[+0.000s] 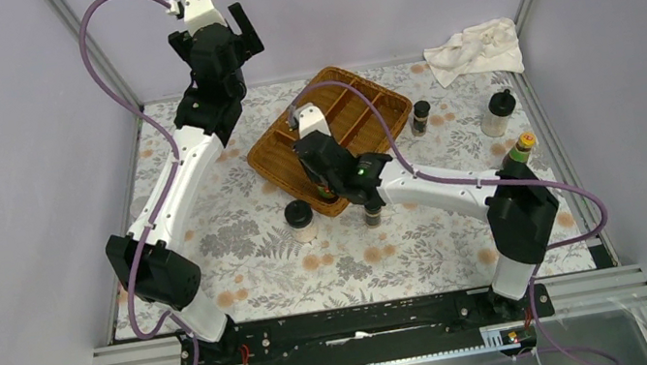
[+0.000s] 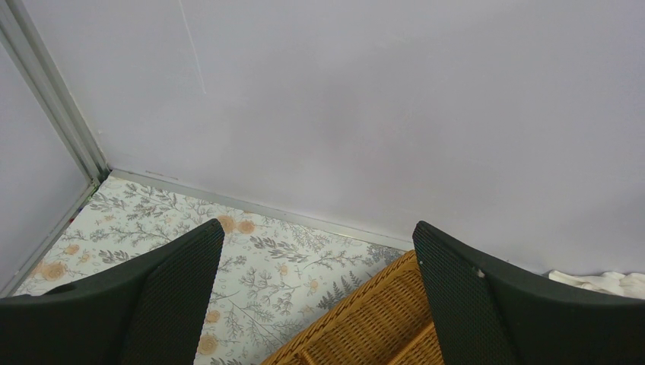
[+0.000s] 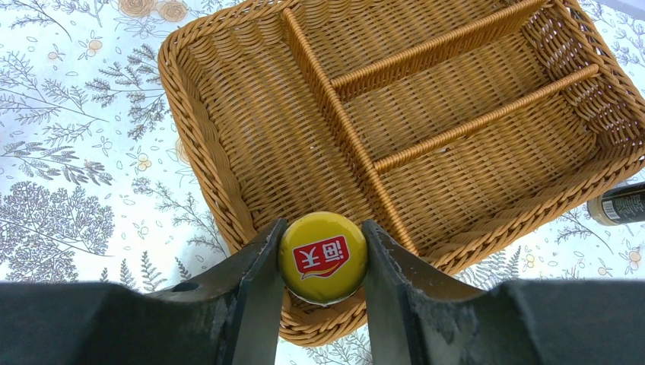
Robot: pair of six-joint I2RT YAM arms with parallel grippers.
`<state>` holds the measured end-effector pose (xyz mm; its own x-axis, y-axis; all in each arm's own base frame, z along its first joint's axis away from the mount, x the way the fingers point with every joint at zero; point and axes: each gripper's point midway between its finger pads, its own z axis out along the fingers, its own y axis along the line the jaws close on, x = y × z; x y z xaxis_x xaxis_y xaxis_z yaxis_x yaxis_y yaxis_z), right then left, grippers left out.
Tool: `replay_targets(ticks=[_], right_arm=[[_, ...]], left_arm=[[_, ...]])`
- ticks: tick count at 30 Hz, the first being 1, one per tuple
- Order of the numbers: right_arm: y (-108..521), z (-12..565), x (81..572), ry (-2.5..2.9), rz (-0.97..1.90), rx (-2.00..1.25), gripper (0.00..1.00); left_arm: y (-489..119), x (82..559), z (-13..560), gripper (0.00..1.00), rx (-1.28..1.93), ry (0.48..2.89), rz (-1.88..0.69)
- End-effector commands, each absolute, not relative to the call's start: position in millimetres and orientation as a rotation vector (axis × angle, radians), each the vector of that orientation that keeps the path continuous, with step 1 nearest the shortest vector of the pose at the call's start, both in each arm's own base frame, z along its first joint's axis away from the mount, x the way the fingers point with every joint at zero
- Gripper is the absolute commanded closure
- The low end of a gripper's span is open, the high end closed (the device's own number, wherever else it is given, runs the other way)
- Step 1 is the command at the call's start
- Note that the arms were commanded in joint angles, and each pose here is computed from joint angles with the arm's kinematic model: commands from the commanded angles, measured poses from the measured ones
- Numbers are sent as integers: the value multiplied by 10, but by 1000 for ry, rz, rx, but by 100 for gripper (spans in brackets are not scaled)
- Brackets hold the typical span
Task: Organize the condiment bottles
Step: Place the bottle in the storage box.
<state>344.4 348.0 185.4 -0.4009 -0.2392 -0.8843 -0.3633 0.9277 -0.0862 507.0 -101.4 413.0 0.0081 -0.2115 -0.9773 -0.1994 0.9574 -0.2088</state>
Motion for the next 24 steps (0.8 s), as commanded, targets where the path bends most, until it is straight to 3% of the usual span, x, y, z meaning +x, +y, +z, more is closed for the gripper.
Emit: replay_targets(ticks=[1, 23, 24], right_arm=[[3548, 2603, 3496, 1820, 288, -289, 100], [3431, 2378, 3492, 1833, 287, -254, 100], [3421, 2371, 3496, 1834, 285, -253, 97]], left_arm=[[-947, 5082, 4227, 1, -343, 1540, 5], [-1035, 5131, 4058, 1, -333, 1570, 40], [-1032, 5136, 4051, 1, -335, 1570, 41]])
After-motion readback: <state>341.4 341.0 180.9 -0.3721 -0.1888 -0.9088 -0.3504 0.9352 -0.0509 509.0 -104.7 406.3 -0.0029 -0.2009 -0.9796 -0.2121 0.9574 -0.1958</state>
